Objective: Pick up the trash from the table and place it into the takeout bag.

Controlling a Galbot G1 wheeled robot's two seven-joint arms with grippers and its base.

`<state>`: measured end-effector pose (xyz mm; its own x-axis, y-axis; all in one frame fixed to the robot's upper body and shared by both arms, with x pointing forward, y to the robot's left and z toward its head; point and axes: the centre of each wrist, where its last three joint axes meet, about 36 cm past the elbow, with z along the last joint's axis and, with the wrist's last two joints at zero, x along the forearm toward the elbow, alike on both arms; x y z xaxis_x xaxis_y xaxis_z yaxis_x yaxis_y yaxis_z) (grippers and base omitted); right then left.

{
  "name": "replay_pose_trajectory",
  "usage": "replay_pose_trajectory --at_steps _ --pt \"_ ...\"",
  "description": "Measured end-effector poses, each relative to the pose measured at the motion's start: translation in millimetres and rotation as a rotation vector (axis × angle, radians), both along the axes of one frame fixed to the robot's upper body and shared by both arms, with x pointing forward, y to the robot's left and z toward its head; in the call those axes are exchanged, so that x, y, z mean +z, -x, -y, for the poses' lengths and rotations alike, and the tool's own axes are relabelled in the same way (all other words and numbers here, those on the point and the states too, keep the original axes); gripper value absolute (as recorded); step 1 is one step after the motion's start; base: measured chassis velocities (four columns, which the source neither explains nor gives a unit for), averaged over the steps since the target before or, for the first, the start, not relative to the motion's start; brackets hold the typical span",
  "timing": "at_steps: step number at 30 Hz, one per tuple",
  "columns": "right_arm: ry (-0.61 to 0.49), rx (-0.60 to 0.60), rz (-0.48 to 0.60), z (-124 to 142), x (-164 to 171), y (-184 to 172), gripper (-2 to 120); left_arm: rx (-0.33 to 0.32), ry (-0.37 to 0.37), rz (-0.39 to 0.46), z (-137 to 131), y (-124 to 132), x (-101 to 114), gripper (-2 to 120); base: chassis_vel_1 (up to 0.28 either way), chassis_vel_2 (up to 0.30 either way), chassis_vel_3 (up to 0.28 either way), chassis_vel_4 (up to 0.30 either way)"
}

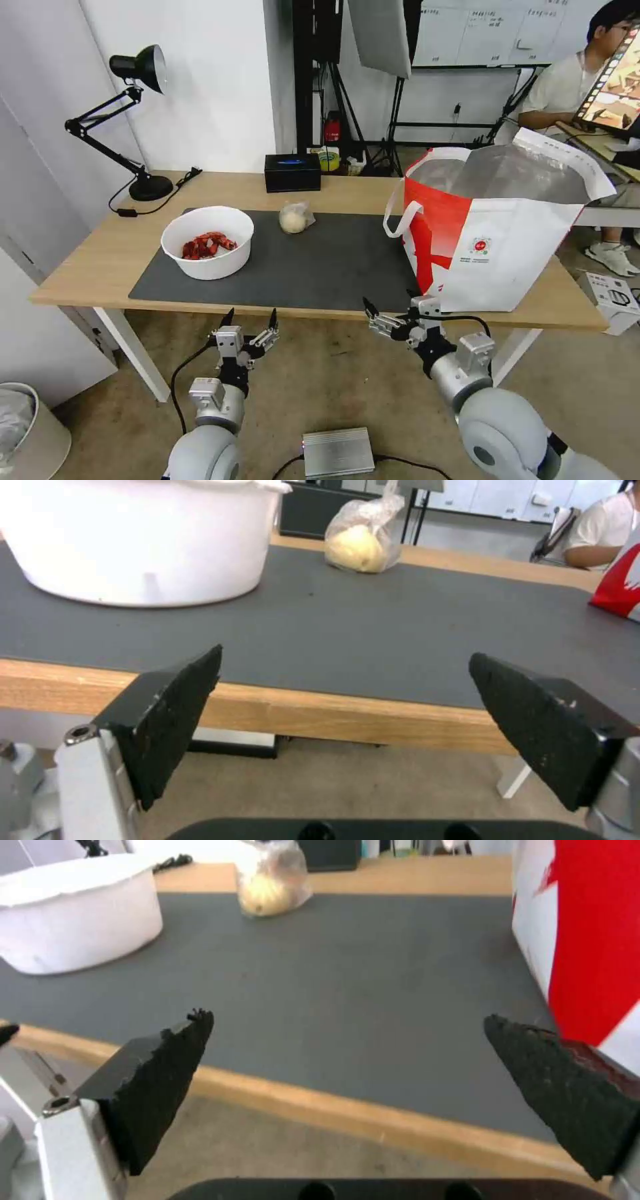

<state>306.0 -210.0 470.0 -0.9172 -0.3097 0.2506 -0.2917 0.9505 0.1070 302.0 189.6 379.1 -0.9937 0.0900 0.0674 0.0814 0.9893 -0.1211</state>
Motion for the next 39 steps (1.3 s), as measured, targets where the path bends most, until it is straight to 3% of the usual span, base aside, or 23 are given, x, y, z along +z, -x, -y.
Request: replay_pose_trajectory --at_steps 26,32,35,39 --pt "-0.001 0.008 -0.023 -0.3 -8.0 1.7 100 0.007 0.001 0.004 -1.9 -1.2 1.0 100 0.000 0.000 0.000 0.000" --pt "-0.109 0.110 0.030 -1.9 -12.8 -24.1 100 0.009 0.000 0.005 -2.9 -1.6 1.2 100 0.000 0.000 0.000 0.000" --pt "-0.181 0.202 0.109 -4.8 -11.2 -62.7 100 0.009 0.000 0.005 -2.8 -1.5 1.1 100 0.000 0.000 0.000 0.000" --pt "-0.198 0.243 0.154 -10.1 -6.1 -94.9 100 0.011 0.001 0.003 -2.9 -0.8 0.8 100 0.000 0.000 0.000 0.000"
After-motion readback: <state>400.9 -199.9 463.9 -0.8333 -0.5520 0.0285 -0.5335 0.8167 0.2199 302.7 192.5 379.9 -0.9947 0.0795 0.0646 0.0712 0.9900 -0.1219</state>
